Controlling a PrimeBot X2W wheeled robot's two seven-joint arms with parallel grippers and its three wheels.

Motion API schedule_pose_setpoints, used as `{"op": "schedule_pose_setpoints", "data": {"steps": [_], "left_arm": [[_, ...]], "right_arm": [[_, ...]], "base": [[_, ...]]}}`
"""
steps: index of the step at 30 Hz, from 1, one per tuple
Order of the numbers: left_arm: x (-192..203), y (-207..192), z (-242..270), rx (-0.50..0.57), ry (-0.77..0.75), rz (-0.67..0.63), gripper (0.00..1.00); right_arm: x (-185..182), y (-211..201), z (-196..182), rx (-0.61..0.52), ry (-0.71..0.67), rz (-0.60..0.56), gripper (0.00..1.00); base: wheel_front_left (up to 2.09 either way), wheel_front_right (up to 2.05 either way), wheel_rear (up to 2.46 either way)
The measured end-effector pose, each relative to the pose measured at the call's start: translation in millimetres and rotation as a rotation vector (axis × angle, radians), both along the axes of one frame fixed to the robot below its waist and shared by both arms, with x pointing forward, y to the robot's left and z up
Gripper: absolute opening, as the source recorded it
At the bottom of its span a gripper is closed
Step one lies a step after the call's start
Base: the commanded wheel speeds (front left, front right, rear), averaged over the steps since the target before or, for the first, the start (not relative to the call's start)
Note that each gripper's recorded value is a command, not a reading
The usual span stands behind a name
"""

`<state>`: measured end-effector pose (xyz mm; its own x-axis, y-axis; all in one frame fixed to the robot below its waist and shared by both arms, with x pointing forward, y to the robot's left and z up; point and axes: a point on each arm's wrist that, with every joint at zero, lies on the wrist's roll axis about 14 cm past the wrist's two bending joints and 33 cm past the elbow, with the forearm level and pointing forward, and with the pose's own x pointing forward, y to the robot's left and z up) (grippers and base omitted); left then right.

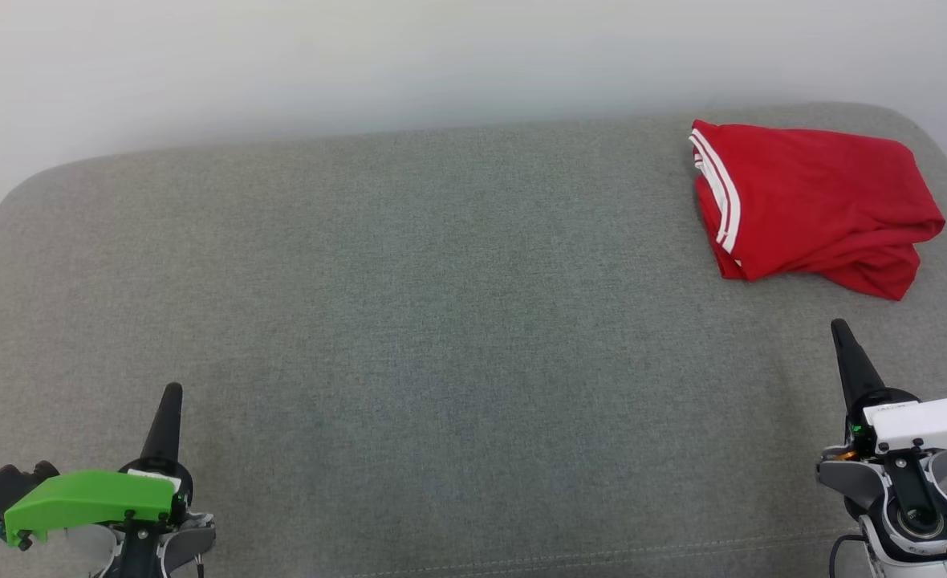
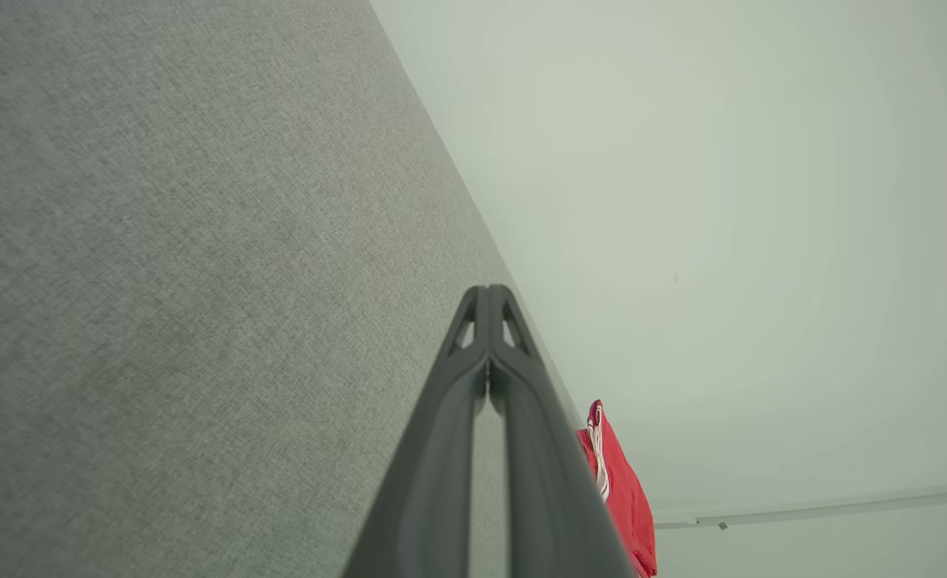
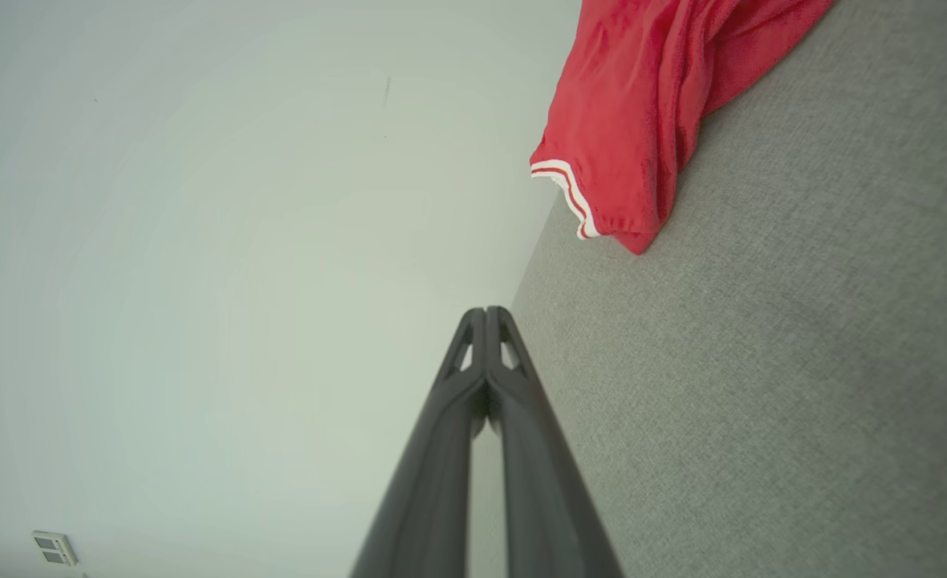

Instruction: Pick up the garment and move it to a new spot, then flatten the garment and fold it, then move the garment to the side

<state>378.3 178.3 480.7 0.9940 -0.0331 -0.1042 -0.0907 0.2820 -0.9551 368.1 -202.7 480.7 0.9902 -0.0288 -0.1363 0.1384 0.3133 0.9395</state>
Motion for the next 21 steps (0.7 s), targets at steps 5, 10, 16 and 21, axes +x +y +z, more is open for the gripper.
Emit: {"op": "schedule_pose_setpoints", "data": {"steps": [5,10,16,21], "left_arm": [[-0.6,1.1,-0.1,-0.048,0.001,0.002,0.00],[-1.4,4.7,0.3,-0.110,-0.002,0.012,0.00],[-2.5,6.6,-0.2,-0.180,-0.002,0.019,0.00],[-3.3,8.5,0.0,-0.242,-0.004,0.025,0.00]], "right_arm": [[2.0,-0.3,1.8,0.060,-0.010,-0.007,0.00],[2.3,-0.4,2.0,0.132,-0.017,-0.014,0.00],[2.4,-1.6,2.5,0.213,-0.032,-0.023,0.00],[3.8,-2.7,4.5,0.281,-0.047,-0.031,0.00]], "base": [[0.00,0.00,0.00],[0.00,0.00,0.00],[0.00,0.00,0.00],[0.00,0.00,0.00]]}}
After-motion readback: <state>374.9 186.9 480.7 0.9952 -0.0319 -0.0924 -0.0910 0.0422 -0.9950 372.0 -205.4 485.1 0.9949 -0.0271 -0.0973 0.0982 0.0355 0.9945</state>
